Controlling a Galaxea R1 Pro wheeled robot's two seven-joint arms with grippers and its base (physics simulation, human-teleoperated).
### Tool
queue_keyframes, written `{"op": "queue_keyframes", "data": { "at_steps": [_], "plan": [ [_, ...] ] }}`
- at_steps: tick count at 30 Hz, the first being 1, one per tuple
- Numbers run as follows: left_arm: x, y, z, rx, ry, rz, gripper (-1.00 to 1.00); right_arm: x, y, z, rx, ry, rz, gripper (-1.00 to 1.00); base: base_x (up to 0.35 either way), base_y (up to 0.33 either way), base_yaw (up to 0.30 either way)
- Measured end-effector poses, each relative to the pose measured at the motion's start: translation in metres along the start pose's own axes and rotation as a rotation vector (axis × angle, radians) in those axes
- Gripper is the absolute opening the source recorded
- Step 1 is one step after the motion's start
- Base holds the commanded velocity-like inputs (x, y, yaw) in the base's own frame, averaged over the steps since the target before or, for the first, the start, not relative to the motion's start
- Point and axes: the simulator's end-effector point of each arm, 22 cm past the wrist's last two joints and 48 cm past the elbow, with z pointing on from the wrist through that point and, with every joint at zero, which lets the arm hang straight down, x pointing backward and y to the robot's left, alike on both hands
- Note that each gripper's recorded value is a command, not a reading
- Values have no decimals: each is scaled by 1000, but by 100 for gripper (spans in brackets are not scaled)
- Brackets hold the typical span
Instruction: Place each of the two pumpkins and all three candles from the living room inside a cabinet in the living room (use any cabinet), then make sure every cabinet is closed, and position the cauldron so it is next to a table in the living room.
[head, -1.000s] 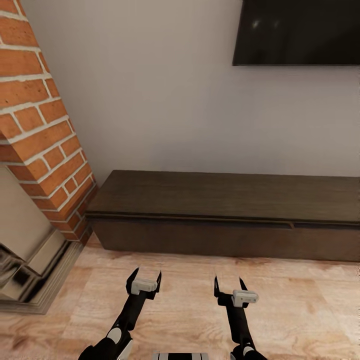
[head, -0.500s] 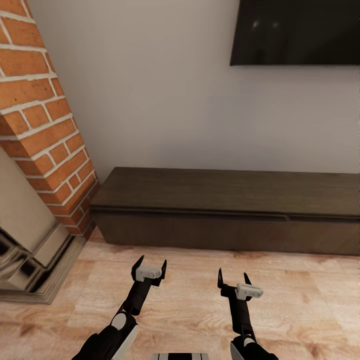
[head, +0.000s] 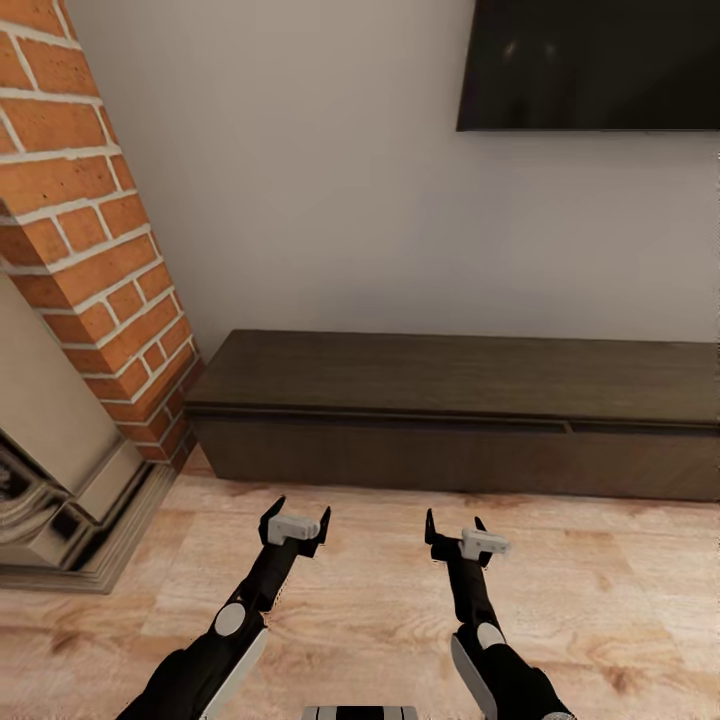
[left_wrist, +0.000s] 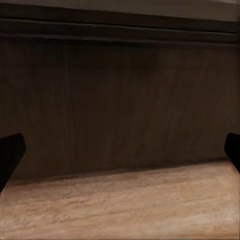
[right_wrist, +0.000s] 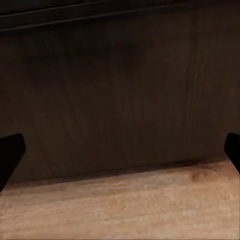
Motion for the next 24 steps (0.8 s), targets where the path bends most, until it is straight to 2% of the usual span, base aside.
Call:
{"op": "queue_keyframes", "data": {
  "at_steps": [4, 7, 13, 15, 17, 21, 24],
  "plan": [
    [-19, 2, 2, 11, -3, 14, 100, -16, 7, 10, -9, 7, 5, 100, -100, 0, 0],
    [-37, -5, 4, 28, -3, 16, 100, -26, 12, 18, -13, 49, 8, 100, -111, 0, 0],
    [-53, -15, -4, 52, 16, 15, 100, -35, 19, 13, -27, 126, 9, 100, -50, 0, 0],
    [-58, -18, -7, 63, 37, 23, 100, -35, 23, 9, -38, 190, 0, 100, -11, 0, 0],
    [-61, -20, -8, 67, 51, 27, 100, -33, 25, 8, -43, 226, -5, 100, -7, 0, 0],
    [-65, -27, -12, 83, 126, 42, 100, -33, 29, 4, -54, 314, -18, 100, -3, 0, 0],
    [-63, -32, -16, 94, 190, 52, 100, -27, 23, -1, -47, 416, -29, 100, 0, 0, 0]
  ]
}}
